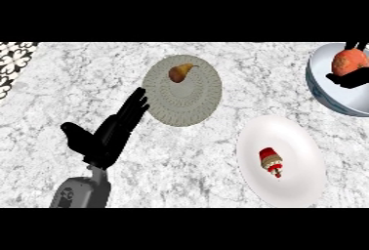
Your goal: Pick the squash from the plate and place it in the bowl
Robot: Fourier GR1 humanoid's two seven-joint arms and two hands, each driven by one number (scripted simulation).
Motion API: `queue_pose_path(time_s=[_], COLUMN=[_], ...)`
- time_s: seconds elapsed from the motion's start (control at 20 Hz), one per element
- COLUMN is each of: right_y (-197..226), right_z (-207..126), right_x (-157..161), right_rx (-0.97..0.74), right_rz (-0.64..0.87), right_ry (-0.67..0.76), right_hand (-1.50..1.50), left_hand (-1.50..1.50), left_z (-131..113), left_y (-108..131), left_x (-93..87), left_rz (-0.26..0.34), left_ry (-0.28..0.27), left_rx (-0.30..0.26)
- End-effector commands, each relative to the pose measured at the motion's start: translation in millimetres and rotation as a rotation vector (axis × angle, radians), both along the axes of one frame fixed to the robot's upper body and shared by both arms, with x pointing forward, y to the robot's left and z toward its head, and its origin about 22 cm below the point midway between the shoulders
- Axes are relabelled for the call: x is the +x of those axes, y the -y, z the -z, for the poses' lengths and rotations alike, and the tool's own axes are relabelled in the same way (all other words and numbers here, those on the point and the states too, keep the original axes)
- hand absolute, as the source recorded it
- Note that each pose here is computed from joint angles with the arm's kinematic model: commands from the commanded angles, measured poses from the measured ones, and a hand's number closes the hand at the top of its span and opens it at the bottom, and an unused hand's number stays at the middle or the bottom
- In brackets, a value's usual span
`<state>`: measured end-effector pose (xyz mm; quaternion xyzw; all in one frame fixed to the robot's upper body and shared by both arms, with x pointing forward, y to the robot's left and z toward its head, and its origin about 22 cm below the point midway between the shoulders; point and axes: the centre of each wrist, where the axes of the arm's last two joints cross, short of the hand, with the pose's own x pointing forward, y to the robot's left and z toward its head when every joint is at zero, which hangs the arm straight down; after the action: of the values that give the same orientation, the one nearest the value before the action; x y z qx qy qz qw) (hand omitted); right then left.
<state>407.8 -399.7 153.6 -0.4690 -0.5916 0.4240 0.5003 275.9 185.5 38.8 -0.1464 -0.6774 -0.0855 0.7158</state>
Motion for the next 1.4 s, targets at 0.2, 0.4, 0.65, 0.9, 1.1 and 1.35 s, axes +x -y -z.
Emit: queue_pose_path(time_s=[0.2,0.4,0.65,0.9,1.1,1.35], right_y=[2,17,29,78,109,161], right_z=[33,22,25,13,30,29], right_x=[9,6,0,-29,-60,-116], right_rx=[0.169,0.346,0.773,0.959,1.072,1.135], right_rz=[0.025,-0.027,-0.101,-0.262,-0.345,-0.388], right_ry=[-0.095,-0.053,0.228,0.316,0.336,0.394], right_hand=[-1.50,-1.50,-1.50,-1.50,-1.50,-1.50], left_hand=[0.00,0.00,0.00,0.00,0.00,0.00], left_z=[4,9,3,7,7,2], left_y=[13,2,-9,-8,-20,-32], left_x=[3.1,-1.1,-2.0,-10.1,-13.4,-5.2], left_rz=[0.013,0.001,-0.035,-0.055,-0.069,-0.110], left_ry=[0.007,0.014,-0.001,-0.010,-0.033,-0.016], left_rx=[-0.008,-0.001,0.000,-0.019,-0.002,0.011])
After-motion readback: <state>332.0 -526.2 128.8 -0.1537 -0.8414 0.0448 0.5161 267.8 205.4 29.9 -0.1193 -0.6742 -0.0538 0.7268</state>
